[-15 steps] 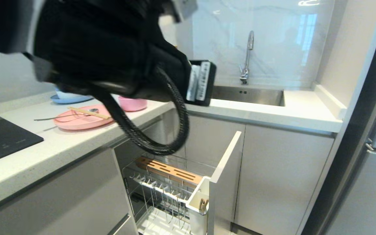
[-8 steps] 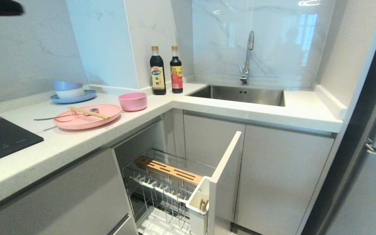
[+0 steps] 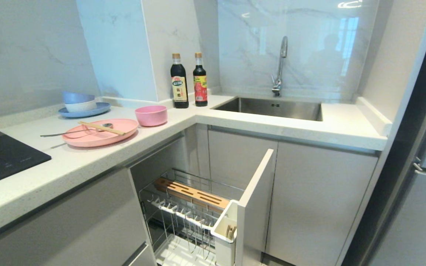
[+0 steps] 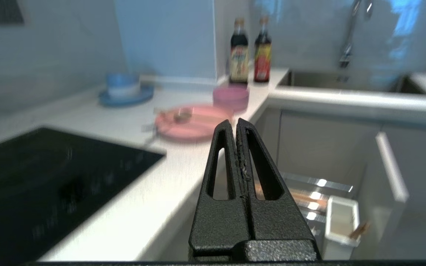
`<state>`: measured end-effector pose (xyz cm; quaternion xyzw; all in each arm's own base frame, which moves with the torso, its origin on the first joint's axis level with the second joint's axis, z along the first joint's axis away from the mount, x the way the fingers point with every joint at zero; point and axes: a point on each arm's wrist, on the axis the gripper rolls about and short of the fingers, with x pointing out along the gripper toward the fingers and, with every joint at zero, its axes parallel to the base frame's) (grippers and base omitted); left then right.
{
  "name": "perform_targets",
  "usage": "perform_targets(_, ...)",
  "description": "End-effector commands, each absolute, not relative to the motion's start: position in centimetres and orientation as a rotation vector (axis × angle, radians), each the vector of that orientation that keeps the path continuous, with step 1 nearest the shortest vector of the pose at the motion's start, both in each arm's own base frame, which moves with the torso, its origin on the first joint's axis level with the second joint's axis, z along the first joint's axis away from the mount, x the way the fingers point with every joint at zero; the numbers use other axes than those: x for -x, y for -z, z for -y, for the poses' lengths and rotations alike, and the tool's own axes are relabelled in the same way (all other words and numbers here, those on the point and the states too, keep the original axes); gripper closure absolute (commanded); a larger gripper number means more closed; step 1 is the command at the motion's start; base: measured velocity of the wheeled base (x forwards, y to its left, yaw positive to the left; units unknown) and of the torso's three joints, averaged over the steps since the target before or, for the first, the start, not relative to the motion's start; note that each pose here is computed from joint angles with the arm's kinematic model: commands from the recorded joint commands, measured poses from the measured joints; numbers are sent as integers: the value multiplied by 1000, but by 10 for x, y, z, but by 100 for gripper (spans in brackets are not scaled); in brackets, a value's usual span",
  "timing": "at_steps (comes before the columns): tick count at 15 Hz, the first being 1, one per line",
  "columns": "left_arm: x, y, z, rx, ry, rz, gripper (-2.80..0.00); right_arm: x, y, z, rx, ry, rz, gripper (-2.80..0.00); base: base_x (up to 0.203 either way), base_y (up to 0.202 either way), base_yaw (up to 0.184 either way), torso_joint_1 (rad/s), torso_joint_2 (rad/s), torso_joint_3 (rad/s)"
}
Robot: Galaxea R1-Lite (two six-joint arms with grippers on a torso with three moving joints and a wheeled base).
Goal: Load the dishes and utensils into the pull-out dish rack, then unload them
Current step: Pick up the chopsticks and place it in the cupboard
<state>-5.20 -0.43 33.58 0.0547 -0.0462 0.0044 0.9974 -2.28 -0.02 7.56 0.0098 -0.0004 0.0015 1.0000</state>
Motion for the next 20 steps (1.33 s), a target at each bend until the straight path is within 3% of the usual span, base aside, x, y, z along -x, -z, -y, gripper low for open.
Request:
perform_targets(1, 71, -278, 7, -116, -58, 136, 0, 23, -75, 0, -20, -3, 0, 0, 0, 0, 0, 0, 0, 0)
perform_targets(4, 42, -232, 4, -81, -144, 195, 0, 23, -75, 0, -20, -3, 0, 0, 0, 0, 0, 0, 0, 0)
perform_targets(6, 43, -218, 0, -72, -82, 247, 0, 23, -75, 0, -20, -5, 0, 0, 0, 0, 0, 0, 0, 0)
perform_targets(14, 25, -89, -1, -96, -25, 87, 0, 23, -75, 0, -20, -3, 0, 0, 0, 0, 0, 0, 0, 0)
perform_targets(20, 22, -74, 1, -28, 33, 15, 0, 23, -75, 0, -20, -3, 0, 0, 0, 0, 0, 0, 0, 0)
